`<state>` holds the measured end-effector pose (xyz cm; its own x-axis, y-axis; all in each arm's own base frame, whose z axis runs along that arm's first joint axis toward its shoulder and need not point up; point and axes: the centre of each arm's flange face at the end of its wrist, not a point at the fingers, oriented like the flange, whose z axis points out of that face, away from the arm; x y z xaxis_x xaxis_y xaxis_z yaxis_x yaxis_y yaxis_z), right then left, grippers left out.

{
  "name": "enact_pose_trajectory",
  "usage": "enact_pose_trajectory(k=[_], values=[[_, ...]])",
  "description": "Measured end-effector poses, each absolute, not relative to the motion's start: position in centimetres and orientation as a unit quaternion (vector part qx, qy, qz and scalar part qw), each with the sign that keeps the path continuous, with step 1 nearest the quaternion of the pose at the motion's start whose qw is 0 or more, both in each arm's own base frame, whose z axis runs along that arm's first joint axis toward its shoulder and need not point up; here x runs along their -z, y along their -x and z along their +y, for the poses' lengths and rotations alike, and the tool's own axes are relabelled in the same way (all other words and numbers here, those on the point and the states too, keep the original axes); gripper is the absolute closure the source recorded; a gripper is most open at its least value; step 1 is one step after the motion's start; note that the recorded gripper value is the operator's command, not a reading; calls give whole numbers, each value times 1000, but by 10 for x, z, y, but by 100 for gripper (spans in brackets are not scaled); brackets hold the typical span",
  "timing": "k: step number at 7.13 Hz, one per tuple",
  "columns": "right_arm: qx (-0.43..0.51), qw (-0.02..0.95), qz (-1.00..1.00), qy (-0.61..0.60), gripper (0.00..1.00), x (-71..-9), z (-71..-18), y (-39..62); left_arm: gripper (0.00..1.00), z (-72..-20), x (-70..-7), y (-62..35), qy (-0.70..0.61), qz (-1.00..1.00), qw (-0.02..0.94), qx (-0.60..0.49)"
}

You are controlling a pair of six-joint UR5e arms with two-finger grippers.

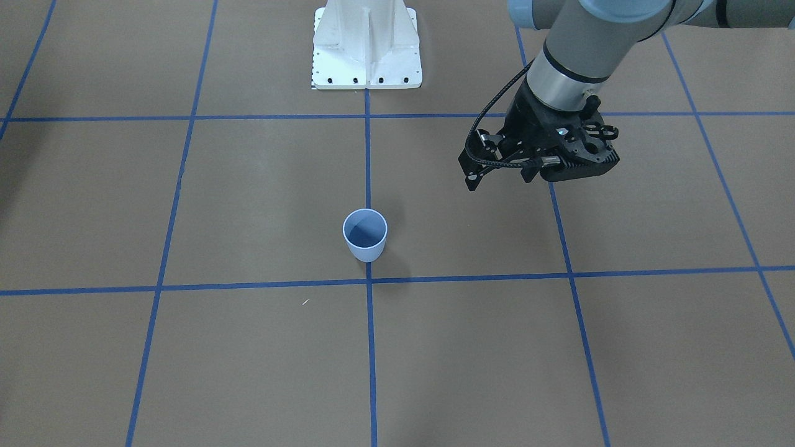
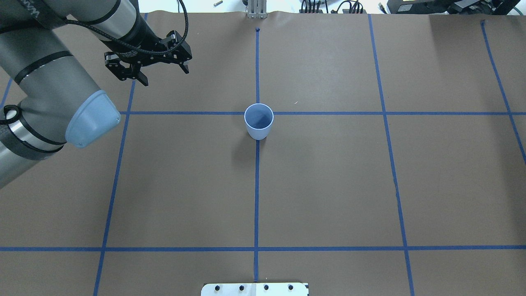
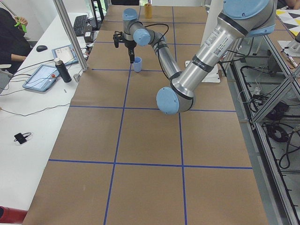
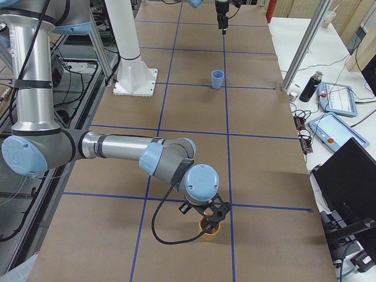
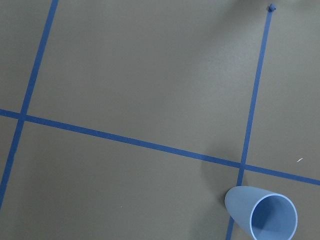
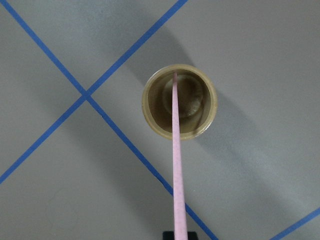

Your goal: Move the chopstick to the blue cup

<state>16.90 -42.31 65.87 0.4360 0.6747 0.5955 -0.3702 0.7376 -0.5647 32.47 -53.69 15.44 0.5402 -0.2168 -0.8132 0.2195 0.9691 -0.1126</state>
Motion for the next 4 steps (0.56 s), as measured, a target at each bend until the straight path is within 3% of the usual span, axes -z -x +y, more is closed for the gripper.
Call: enact_pose_trajectory(k=[4], values=[[-342, 827, -408, 182, 100, -565, -389, -187, 1, -533, -165, -321, 2, 460, 879, 126]])
